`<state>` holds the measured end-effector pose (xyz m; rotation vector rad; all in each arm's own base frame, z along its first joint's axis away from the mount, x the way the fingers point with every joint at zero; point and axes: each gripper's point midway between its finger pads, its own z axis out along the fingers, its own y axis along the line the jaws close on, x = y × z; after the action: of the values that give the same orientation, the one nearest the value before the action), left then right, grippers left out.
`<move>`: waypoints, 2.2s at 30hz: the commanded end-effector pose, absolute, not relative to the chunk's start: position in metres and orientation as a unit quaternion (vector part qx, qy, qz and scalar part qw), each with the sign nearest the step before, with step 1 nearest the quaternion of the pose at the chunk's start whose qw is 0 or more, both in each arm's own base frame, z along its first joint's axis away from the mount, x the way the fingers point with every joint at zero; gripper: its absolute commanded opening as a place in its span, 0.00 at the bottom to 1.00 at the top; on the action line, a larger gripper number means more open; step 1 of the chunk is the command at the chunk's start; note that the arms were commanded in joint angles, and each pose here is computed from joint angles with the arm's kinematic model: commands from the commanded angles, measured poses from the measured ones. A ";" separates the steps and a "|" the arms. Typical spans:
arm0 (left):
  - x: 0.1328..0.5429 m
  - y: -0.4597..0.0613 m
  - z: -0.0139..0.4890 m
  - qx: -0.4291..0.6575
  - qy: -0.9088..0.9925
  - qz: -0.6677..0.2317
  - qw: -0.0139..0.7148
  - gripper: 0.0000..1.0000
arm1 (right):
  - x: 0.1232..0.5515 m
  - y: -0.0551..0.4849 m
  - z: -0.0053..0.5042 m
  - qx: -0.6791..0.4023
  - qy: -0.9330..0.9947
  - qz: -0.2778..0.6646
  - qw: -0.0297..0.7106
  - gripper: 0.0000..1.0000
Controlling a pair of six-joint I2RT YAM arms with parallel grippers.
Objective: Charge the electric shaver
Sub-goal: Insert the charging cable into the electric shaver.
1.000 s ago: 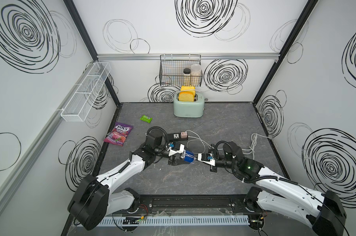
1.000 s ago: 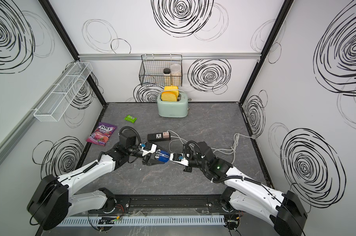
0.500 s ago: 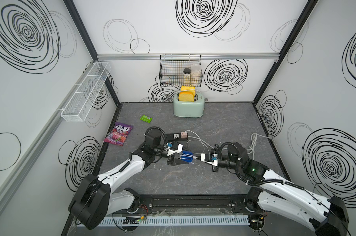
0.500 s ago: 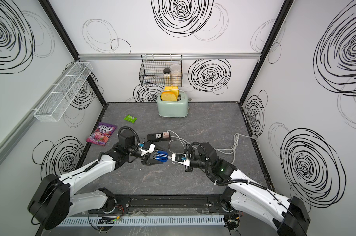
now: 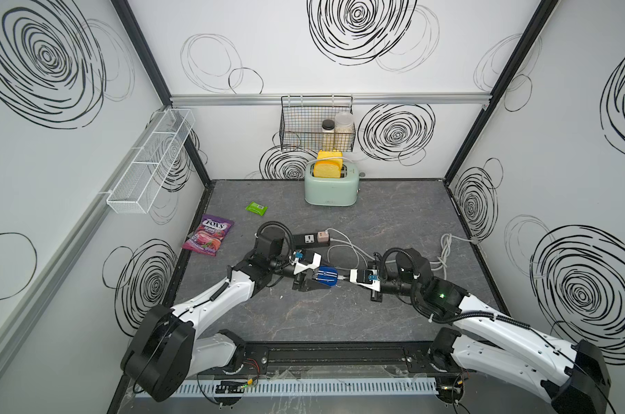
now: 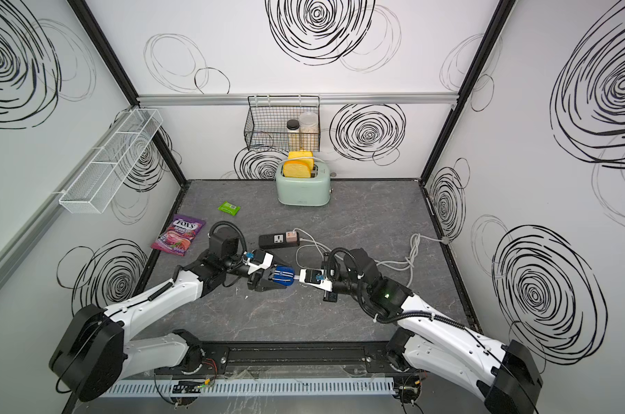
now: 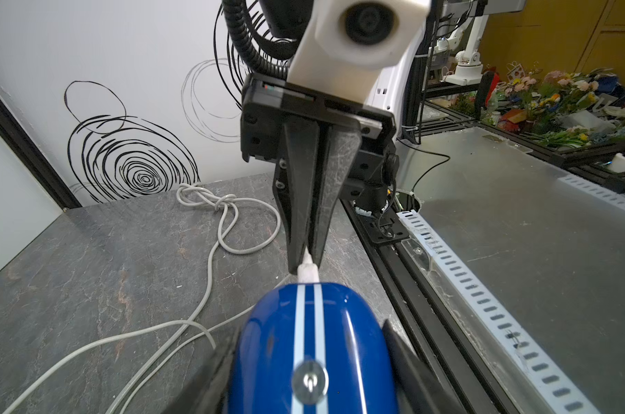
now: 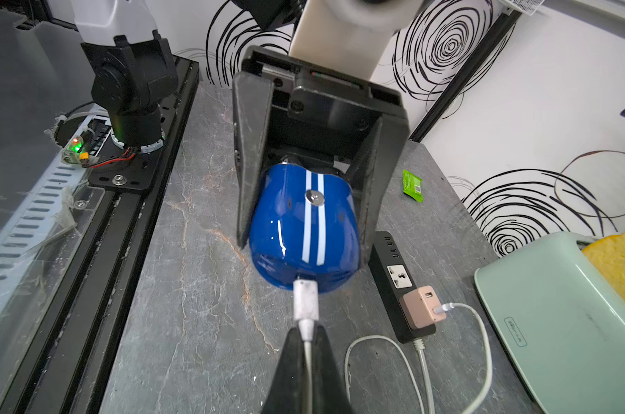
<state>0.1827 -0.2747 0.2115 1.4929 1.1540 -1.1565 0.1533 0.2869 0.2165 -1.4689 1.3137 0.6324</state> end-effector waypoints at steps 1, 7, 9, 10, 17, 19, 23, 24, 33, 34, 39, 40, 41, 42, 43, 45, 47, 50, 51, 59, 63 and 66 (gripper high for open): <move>0.181 -0.280 0.221 0.612 0.441 -0.465 0.463 0.00 | 0.145 0.299 0.258 -0.611 0.488 0.284 0.555 0.00; 0.179 -0.282 0.229 0.612 0.430 -0.471 0.467 0.00 | 0.141 0.306 0.249 -0.618 0.485 0.292 0.546 0.00; 0.177 -0.283 0.230 0.614 0.426 -0.473 0.466 0.00 | 0.141 0.309 0.248 -0.619 0.484 0.293 0.545 0.00; 0.176 -0.284 0.230 0.615 0.425 -0.474 0.466 0.00 | 0.141 0.310 0.248 -0.619 0.483 0.294 0.545 0.00; 0.171 -0.289 0.231 0.617 0.420 -0.478 0.463 0.00 | 0.144 0.315 0.253 -0.618 0.478 0.294 0.551 0.00; 0.172 -0.288 0.228 0.617 0.422 -0.477 0.462 0.00 | 0.144 0.314 0.257 -0.613 0.477 0.293 0.558 0.00; 0.173 -0.285 0.223 0.614 0.429 -0.476 0.460 0.00 | 0.144 0.310 0.261 -0.608 0.477 0.289 0.565 0.00; 0.174 -0.284 0.222 0.613 0.431 -0.476 0.460 0.00 | 0.144 0.309 0.262 -0.607 0.478 0.288 0.567 0.00; 0.172 -0.279 0.216 0.612 0.438 -0.483 0.448 0.00 | 0.143 0.307 0.280 -0.598 0.464 0.290 0.586 0.00; 0.170 -0.280 0.216 0.613 0.436 -0.485 0.446 0.00 | 0.143 0.307 0.280 -0.599 0.463 0.289 0.586 0.00; 0.165 -0.281 0.214 0.617 0.436 -0.495 0.429 0.00 | 0.143 0.307 0.284 -0.600 0.457 0.284 0.592 0.00; 0.164 -0.281 0.213 0.619 0.435 -0.495 0.427 0.00 | 0.142 0.307 0.285 -0.601 0.454 0.284 0.593 0.00; 0.164 -0.281 0.212 0.620 0.436 -0.496 0.424 0.00 | 0.142 0.307 0.286 -0.603 0.453 0.283 0.593 0.00; 0.163 -0.281 0.211 0.621 0.436 -0.496 0.422 0.00 | 0.142 0.307 0.288 -0.604 0.452 0.284 0.592 0.00; 0.163 -0.282 0.210 0.622 0.436 -0.496 0.420 0.00 | 0.142 0.308 0.288 -0.605 0.450 0.284 0.592 0.00; 0.164 -0.282 0.209 0.623 0.436 -0.495 0.420 0.00 | 0.141 0.308 0.290 -0.605 0.448 0.284 0.593 0.00; 0.164 -0.283 0.209 0.623 0.436 -0.494 0.421 0.00 | 0.141 0.308 0.289 -0.606 0.449 0.285 0.592 0.00; 0.166 -0.283 0.210 0.624 0.435 -0.493 0.423 0.00 | 0.140 0.309 0.286 -0.608 0.451 0.290 0.586 0.00; 0.166 -0.283 0.210 0.624 0.435 -0.492 0.423 0.00 | 0.140 0.310 0.285 -0.608 0.452 0.291 0.584 0.00; 0.173 -0.282 0.212 0.622 0.442 -0.479 0.435 0.00 | 0.142 0.309 0.272 -0.613 0.471 0.285 0.566 0.00; 0.182 -0.276 0.204 0.615 0.464 -0.457 0.445 0.00 | 0.143 0.303 0.266 -0.612 0.489 0.276 0.556 0.10; 0.188 -0.270 0.202 0.606 0.476 -0.449 0.453 0.00 | 0.143 0.296 0.264 -0.609 0.501 0.267 0.554 0.34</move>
<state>0.1820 -0.2740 0.1995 1.5075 1.1922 -1.1661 0.1466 0.2931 0.2204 -1.4916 1.3121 0.6376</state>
